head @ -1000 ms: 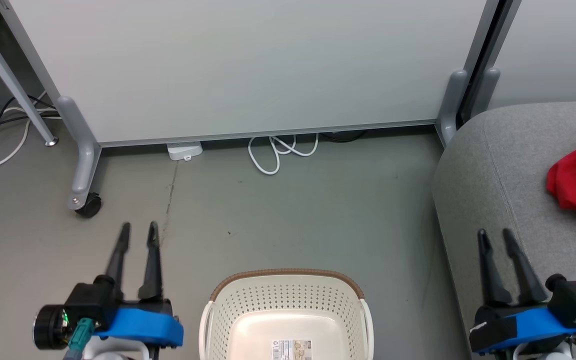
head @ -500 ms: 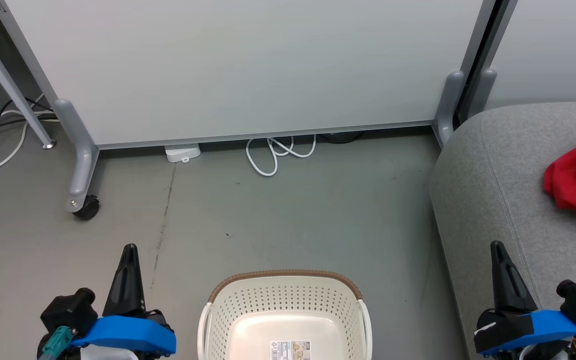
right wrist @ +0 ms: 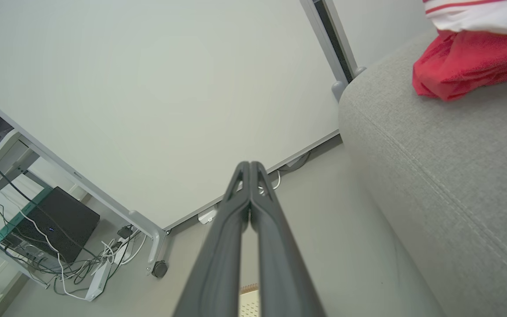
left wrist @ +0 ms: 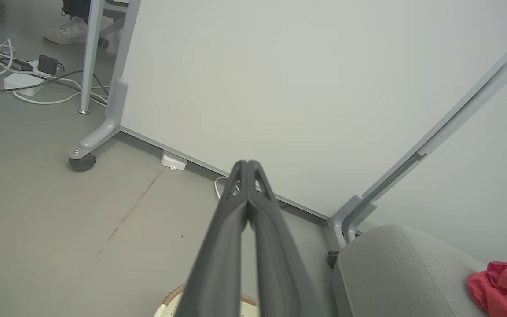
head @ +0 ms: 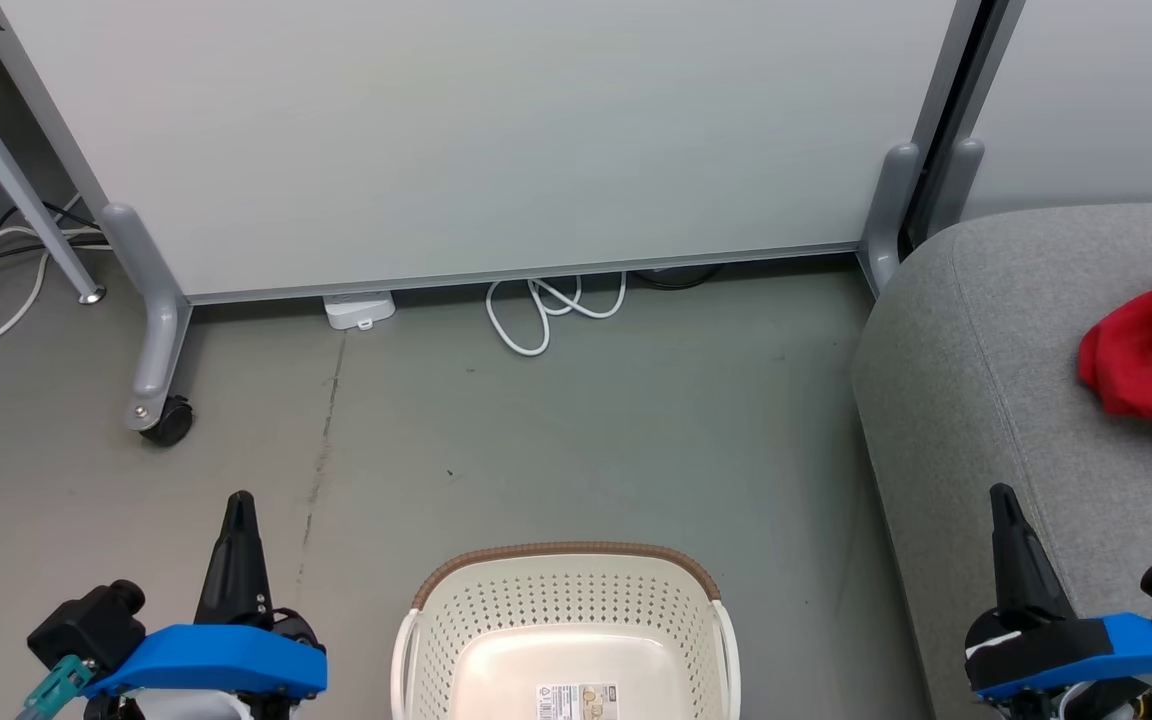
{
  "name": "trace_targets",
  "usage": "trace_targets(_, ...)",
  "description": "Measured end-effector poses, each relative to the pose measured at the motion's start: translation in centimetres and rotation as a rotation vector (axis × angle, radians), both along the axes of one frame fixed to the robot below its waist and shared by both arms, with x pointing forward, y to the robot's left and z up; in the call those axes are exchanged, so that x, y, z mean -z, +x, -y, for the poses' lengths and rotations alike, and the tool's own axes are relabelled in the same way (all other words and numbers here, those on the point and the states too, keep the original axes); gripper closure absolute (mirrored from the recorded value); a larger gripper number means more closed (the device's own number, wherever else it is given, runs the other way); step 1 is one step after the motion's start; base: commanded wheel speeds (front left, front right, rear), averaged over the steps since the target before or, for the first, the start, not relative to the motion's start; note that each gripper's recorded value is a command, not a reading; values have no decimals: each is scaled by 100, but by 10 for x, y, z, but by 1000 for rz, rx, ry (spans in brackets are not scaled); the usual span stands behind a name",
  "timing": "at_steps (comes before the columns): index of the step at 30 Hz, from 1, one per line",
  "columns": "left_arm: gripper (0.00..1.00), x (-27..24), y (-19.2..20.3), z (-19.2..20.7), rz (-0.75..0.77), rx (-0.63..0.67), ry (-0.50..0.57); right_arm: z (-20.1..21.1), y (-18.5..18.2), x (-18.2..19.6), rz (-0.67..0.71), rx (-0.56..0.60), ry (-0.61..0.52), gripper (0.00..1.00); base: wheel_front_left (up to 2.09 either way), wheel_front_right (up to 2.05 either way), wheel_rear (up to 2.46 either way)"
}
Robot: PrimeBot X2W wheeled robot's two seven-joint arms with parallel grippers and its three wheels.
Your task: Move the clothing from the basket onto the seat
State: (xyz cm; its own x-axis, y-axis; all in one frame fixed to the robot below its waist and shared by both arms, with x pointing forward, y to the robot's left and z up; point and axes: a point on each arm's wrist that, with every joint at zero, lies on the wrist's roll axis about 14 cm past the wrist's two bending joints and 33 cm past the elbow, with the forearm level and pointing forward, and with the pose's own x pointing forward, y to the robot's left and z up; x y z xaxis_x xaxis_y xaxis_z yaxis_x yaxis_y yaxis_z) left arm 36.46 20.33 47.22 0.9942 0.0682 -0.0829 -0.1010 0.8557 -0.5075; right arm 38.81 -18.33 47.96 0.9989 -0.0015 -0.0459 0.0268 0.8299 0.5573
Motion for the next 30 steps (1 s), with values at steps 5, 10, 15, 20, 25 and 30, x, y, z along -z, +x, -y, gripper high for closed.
trace_targets(5, 100, 0, 1, -1, -4, -11, -78, 2, 0, 0, -7, 12, 74, 100, 0, 0, 0)
trace_targets(10, 100, -1, 2, -1, -1, -16, -151, 4, -1, 1, -16, 21, 144, 100, 0, 0, 0)
trace_targets(15, 100, -3, 5, -2, 5, -23, -220, 5, -1, 1, -21, 27, 210, 100, 0, 0, 0)
trace_targets(20, 100, -3, 5, -4, 5, -33, -287, 6, -1, 0, -23, 35, 273, 100, 0, 0, 0)
trace_targets(25, 100, -4, 6, -4, 6, -36, -350, 7, 0, -1, -25, 38, 333, 100, 0, 0, 0)
trace_targets(30, 100, -5, 7, -3, 9, -36, -411, 8, 0, -2, -24, 42, 391, 100, 0, 0, 0)
